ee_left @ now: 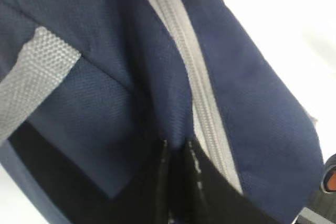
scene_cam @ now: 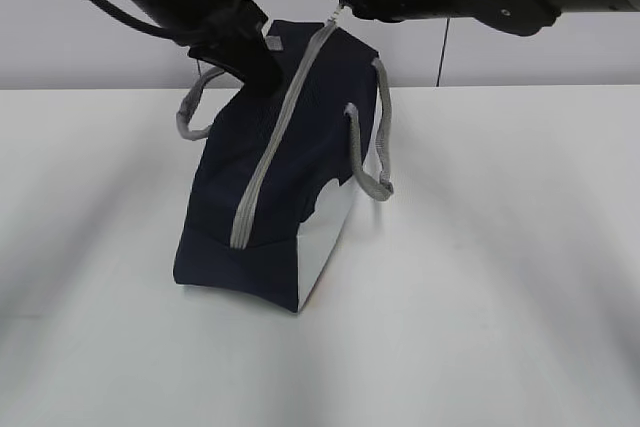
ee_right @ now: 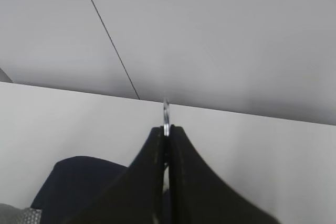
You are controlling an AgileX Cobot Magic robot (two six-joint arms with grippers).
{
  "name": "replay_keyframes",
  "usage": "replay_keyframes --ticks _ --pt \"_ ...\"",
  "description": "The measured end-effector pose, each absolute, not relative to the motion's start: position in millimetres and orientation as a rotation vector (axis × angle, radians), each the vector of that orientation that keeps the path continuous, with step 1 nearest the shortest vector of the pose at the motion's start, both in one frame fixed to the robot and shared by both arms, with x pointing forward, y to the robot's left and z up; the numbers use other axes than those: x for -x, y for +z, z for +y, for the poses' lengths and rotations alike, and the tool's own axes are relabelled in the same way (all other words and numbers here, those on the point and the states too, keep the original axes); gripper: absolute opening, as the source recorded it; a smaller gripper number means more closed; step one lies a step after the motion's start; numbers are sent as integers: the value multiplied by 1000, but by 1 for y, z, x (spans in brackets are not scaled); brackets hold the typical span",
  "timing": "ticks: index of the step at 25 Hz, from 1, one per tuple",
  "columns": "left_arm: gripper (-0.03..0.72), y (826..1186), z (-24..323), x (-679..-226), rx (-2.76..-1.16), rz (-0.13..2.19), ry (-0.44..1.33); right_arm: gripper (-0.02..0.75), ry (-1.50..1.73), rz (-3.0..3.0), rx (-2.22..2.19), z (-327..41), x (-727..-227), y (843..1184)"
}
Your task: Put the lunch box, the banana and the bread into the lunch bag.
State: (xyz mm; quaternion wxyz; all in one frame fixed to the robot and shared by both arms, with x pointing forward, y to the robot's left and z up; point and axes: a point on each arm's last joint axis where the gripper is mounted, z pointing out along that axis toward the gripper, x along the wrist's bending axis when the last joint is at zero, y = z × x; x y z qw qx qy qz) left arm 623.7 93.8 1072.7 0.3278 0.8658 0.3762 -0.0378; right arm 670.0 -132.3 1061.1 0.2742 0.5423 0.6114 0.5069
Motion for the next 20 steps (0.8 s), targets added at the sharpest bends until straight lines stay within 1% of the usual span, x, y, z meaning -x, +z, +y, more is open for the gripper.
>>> replay_keyframes --ticks 1,3,5,8,13,20 --pt "14 1076 94 -625 -2273 975 -79 -1 1363 1644 -1458 -132 -670 1061" --pt "-3 1082 96 -624 -2305 952 -59 -1 1363 1644 -1458 -132 -670 1061" --pt "-6 1090 97 -623 -2340 919 -55 -1 1363 1644 -1458 -132 -670 1061" --pt "-6 1100 98 -622 -2351 894 -30 -1 1363 1644 -1458 -132 -670 1061" --pt "-6 1102 100 -622 -2367 890 -15 -1 1351 1651 -1450 -132 -670 1061" --pt "-6 1117 104 -615 -2362 868 38 -1 1347 1603 -1507 -146 -675 1060"
